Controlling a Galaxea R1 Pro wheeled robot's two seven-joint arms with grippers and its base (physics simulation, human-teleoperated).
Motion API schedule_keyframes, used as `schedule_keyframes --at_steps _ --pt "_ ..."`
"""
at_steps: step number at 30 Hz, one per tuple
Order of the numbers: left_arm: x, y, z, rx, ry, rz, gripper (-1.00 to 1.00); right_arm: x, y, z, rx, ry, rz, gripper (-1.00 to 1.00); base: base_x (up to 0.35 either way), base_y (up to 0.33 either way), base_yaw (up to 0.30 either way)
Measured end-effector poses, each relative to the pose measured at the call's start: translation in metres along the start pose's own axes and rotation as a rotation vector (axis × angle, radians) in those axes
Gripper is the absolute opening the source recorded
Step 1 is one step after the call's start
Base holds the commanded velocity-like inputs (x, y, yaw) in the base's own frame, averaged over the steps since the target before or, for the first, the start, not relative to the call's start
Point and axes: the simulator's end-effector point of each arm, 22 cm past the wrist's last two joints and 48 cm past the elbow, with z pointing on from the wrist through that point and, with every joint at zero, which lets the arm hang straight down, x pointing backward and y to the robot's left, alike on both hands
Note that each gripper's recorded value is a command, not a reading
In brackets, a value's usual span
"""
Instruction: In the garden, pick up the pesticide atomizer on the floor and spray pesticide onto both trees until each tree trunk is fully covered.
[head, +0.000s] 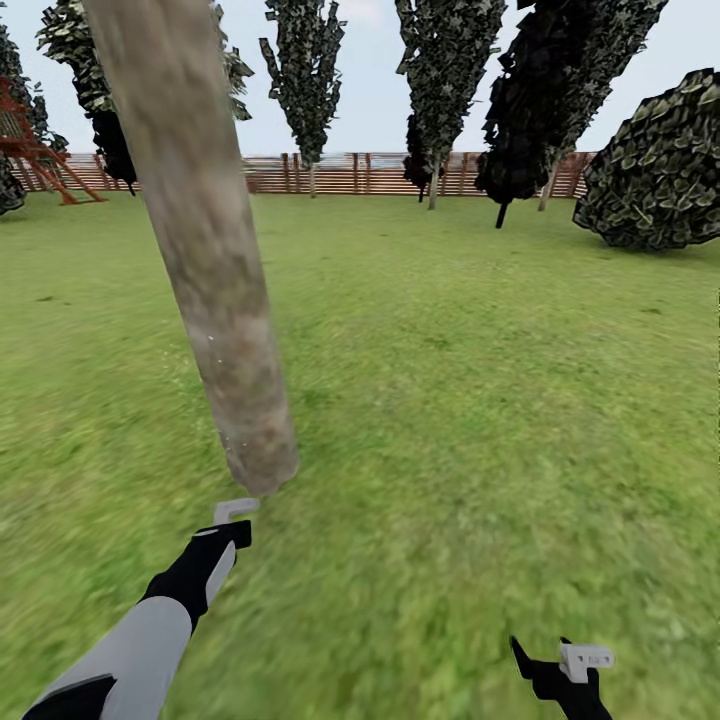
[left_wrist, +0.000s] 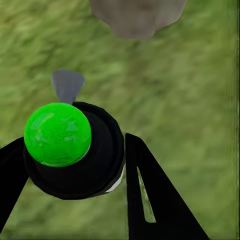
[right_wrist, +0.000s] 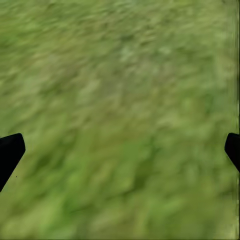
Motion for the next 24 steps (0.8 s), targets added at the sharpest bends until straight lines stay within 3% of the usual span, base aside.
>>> schedule_keyframes --at_steps 6,24 --pt "0.0 0.0 0.0 0.0 0.0 0.0 -1.0 0.0001 0.0 -0.0001 0.0 0.0 0.0 1.0 0.0 -0.274 0.122" --pt "0.0001 0.0 0.0 0.0 0.0 0.0 -1.0 0.0001 0.0 -0.0001 0.0 0.0 0.0 1.0 0.089 -0.274 0.276"
